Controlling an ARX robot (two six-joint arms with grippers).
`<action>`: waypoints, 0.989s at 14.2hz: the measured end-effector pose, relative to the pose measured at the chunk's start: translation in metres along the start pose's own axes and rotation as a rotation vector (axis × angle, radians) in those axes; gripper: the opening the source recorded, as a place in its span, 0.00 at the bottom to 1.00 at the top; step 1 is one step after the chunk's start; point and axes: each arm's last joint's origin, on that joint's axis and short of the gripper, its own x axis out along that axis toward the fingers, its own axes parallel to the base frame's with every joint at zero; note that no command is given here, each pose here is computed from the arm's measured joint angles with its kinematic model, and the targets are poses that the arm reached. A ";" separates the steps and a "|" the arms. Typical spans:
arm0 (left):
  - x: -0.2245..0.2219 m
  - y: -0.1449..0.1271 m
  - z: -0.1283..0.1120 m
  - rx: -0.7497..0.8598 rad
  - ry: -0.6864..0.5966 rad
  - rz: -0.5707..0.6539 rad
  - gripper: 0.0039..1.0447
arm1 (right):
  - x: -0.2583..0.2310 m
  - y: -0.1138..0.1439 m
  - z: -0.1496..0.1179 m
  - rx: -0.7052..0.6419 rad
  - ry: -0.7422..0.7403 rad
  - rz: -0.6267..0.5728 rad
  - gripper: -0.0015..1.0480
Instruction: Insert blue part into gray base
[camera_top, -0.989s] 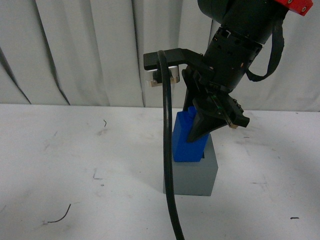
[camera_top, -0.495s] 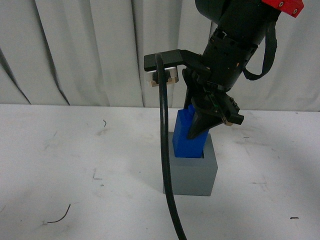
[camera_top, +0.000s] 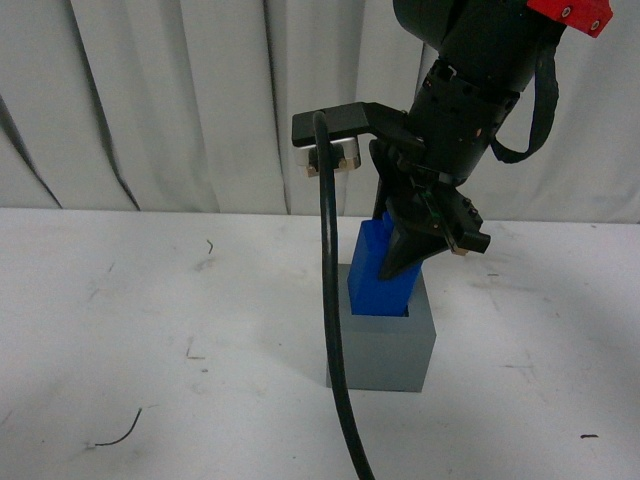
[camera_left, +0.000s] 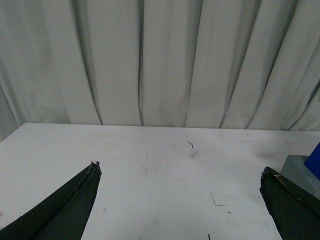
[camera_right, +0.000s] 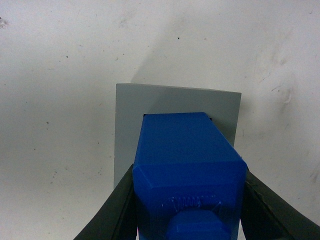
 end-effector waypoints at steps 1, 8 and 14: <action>0.000 0.000 0.000 0.000 0.000 0.000 0.94 | 0.000 0.000 0.000 0.000 0.000 -0.001 0.45; 0.000 0.000 0.000 0.000 0.000 0.000 0.94 | 0.009 0.005 0.000 -0.007 -0.006 0.025 0.94; 0.000 0.000 0.000 0.000 0.000 0.000 0.94 | -0.018 0.002 0.004 -0.005 -0.077 -0.068 0.94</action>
